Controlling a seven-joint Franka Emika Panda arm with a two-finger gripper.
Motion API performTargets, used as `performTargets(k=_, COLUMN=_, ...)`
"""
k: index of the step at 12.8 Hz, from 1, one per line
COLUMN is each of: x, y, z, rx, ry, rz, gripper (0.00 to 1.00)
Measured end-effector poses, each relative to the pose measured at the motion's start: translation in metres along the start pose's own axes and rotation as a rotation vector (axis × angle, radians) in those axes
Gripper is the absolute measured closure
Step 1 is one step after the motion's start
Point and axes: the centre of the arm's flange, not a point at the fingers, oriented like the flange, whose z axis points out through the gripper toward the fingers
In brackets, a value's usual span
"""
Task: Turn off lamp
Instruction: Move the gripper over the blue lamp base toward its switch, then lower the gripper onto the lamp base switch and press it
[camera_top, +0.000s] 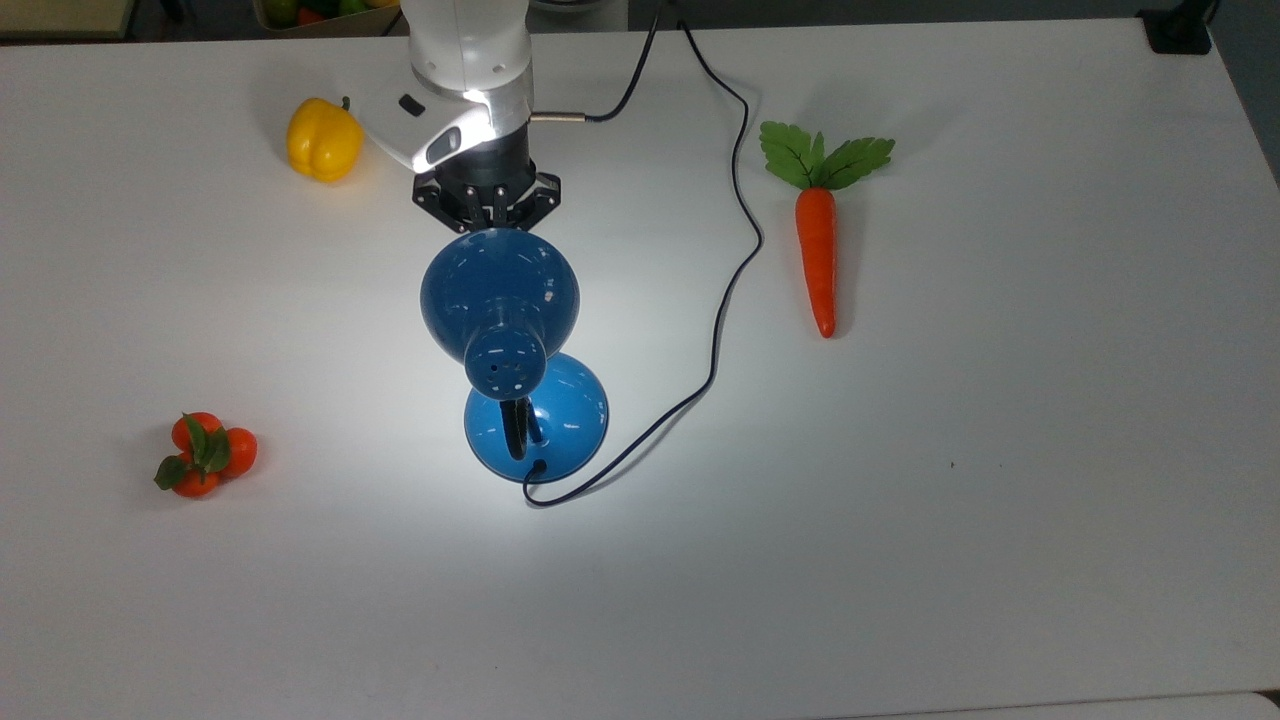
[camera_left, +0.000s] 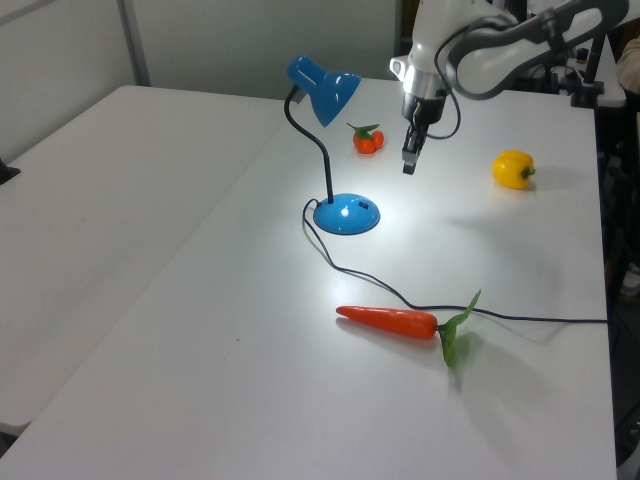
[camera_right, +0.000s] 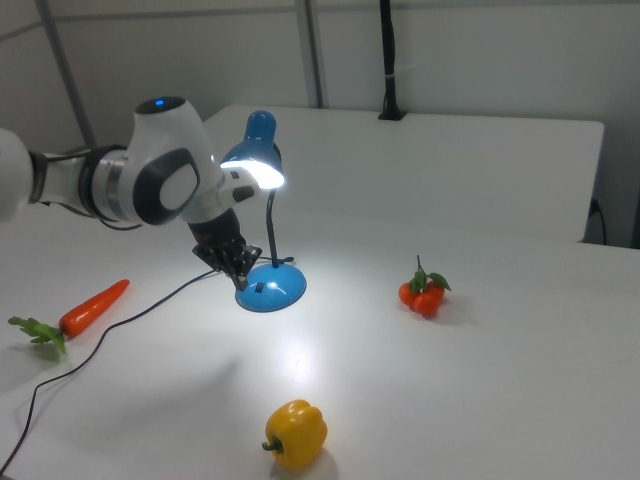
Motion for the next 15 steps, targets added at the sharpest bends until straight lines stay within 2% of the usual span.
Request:
performTargets(k=4, x=0.012, y=-0.009, z=0.037, rx=0.012, ry=0.075, rz=0.014, gripper=0.99)
performTargets(k=10, x=0.024, y=-0.024, z=0.055, rx=0.023, ry=0.178, rz=-0.002, gripper=0.99)
performTargets(k=15, x=0.031, y=-0.026, z=0.067, rx=0.026, ry=0.186, rz=-0.004, gripper=0.99)
